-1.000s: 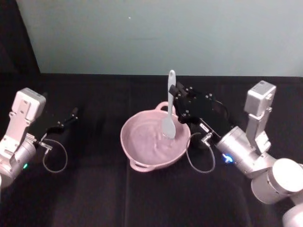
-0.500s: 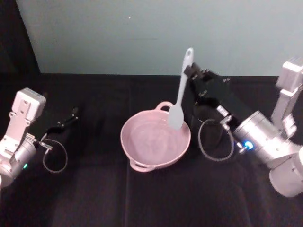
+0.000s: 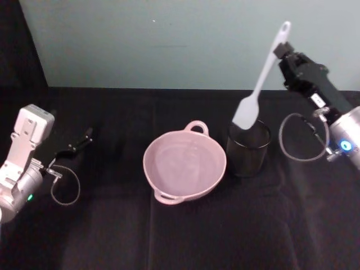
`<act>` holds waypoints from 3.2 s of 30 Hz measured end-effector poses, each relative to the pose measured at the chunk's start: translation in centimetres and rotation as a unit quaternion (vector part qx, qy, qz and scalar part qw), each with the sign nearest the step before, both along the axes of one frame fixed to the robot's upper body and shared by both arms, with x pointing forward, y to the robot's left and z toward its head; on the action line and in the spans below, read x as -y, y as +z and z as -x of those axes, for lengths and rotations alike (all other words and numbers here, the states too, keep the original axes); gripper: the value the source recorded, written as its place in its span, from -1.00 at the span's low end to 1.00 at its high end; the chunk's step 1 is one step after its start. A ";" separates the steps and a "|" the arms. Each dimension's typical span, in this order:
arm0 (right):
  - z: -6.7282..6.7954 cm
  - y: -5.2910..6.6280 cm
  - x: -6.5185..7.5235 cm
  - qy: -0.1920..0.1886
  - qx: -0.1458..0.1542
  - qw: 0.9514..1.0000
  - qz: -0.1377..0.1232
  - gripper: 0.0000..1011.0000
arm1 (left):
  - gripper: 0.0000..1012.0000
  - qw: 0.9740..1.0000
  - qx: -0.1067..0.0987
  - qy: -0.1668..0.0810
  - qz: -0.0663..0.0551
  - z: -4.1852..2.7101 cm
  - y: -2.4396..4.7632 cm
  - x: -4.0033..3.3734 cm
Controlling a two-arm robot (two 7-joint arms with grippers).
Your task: Use the one hand to pick up the spoon and stir the clear water in the bowl.
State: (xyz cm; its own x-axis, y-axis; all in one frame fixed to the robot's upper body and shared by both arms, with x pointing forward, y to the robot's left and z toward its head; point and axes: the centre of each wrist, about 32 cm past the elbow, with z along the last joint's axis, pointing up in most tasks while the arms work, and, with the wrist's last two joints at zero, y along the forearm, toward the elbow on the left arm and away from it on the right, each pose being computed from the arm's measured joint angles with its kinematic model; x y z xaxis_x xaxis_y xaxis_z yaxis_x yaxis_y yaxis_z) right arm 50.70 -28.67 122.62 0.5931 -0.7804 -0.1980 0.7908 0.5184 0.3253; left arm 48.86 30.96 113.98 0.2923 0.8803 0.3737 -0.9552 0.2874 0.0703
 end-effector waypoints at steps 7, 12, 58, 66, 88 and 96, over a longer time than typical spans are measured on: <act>-0.9 -1.2 1.5 -0.020 -0.004 1.000 -0.006 -0.79 | 1.00 1.000 0.000 0.000 0.000 0.00 0.00 0.00; -1.7 -2.6 1.5 -0.021 -0.013 1.000 -0.005 -0.79 | 1.00 1.000 0.000 0.000 0.000 0.00 0.00 0.00; -2.8 -8.3 0.8 0.000 -0.103 0.995 0.009 -0.66 | 1.00 1.000 0.000 0.000 0.000 0.00 0.00 0.00; -2.8 -8.2 0.8 0.000 -0.103 0.995 0.009 -0.19 | 1.00 1.000 0.000 0.000 0.000 0.00 0.00 0.00; -2.7 -8.2 1.0 0.005 -0.096 0.995 0.029 0.98 | 1.00 1.000 0.000 0.000 0.000 0.00 0.00 0.00; -2.7 -8.3 1.5 -0.015 -0.062 0.993 0.103 0.98 | 1.00 1.000 0.000 0.000 0.000 0.00 0.00 0.00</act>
State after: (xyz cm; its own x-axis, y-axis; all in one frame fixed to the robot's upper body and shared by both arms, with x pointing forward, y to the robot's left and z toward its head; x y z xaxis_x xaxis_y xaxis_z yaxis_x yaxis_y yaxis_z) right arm 53.35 -30.16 114.35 0.5496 -0.8292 -0.1021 0.8345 0.5390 0.1144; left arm 48.86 30.97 113.98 0.2922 0.8803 0.3737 -0.9553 0.2873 0.0703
